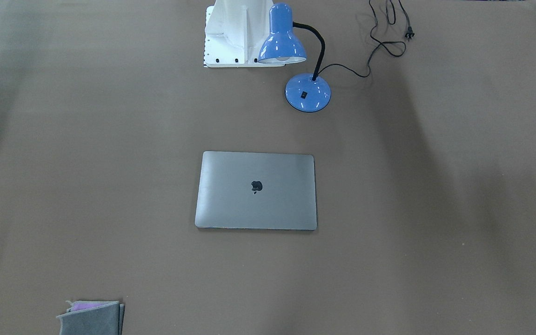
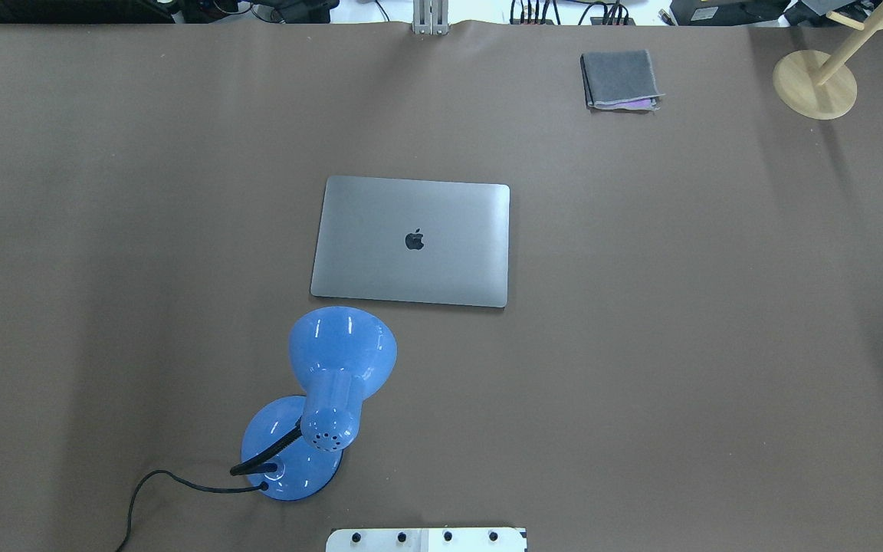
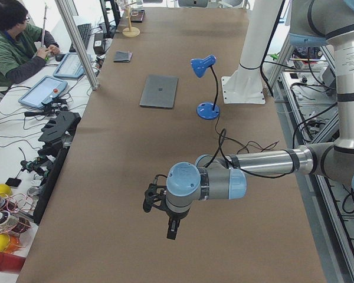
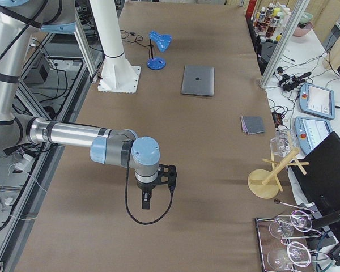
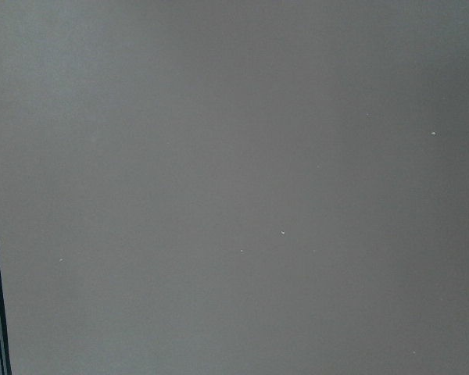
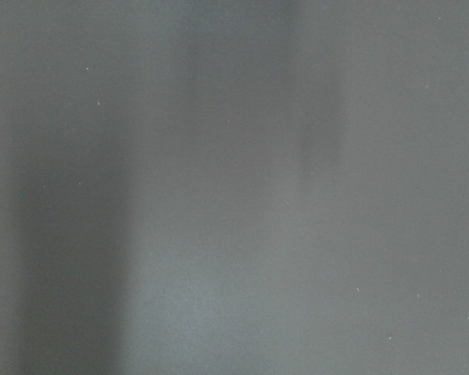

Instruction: Close laptop

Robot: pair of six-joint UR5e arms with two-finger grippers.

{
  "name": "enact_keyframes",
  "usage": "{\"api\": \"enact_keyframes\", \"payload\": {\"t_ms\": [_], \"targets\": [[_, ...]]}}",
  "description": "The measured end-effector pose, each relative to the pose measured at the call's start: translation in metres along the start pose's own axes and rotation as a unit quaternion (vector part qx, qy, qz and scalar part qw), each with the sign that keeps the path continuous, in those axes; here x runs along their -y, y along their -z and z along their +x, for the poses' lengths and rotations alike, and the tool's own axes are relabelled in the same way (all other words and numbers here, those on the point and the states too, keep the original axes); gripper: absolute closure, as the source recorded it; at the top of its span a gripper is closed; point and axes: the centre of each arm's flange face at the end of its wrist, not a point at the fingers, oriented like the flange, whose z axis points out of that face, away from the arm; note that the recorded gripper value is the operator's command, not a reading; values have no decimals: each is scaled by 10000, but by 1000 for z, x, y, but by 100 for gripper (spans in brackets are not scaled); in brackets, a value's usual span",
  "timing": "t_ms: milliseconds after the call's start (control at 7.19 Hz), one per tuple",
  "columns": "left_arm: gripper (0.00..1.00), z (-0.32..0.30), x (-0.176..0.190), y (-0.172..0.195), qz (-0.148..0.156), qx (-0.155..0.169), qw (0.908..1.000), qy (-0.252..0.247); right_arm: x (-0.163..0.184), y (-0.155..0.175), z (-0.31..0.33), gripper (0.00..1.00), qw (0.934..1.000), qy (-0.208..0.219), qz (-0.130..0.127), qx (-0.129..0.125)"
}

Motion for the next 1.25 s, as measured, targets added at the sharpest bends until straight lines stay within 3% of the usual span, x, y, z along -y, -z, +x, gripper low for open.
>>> {"api": "enact_keyframes", "payload": {"t_ms": [696,1252], "targets": [[0,-2,-4,-2,-80,-21,9999,112,1,0,-1,0,10000,-16,2,9],[0,-6,-31,-15,-239,-68,9993,262,-1,0,-1,0,10000,-57,-40,13]]}}
